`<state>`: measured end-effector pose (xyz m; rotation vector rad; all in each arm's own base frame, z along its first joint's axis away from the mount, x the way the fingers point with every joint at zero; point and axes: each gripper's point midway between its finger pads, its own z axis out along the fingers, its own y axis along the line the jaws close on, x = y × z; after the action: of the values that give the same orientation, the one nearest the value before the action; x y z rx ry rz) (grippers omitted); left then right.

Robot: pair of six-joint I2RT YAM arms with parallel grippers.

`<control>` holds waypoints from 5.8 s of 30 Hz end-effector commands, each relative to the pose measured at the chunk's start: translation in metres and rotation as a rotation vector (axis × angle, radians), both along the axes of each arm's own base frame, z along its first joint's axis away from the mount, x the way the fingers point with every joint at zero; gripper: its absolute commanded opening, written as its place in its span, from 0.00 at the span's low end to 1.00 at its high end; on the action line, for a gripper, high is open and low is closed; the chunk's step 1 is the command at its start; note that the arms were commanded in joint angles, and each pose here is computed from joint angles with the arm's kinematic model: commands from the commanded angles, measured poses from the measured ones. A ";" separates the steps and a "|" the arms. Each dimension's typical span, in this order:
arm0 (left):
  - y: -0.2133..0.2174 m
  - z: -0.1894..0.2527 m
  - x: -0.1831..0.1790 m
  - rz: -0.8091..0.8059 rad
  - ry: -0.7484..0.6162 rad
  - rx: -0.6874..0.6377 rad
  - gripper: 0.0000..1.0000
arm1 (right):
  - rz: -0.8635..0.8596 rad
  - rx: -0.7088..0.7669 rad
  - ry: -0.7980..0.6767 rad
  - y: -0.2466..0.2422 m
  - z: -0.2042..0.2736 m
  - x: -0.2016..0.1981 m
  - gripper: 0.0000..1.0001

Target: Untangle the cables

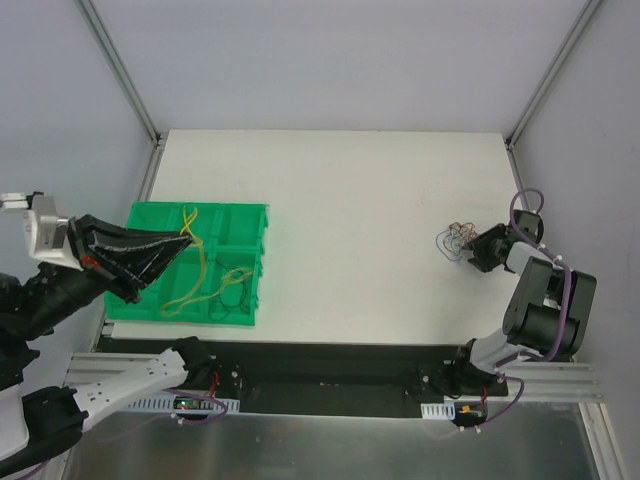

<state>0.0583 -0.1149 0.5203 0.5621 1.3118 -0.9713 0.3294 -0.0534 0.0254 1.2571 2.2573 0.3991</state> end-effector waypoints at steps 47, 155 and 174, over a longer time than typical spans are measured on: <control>-0.026 0.149 0.222 0.818 -0.396 0.144 0.00 | 0.596 -0.126 -0.151 0.134 0.016 0.011 0.57; 0.042 0.036 0.244 1.018 -0.172 0.270 0.00 | 0.619 -0.055 -0.103 0.145 -0.001 0.016 0.57; 0.017 -0.187 0.331 0.930 0.381 0.452 0.00 | 0.620 -0.052 -0.101 0.145 -0.002 0.017 0.57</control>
<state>0.3869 -0.0975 0.3667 0.1603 1.8013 0.1330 0.3476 0.0889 0.0298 0.4651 2.4781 0.5941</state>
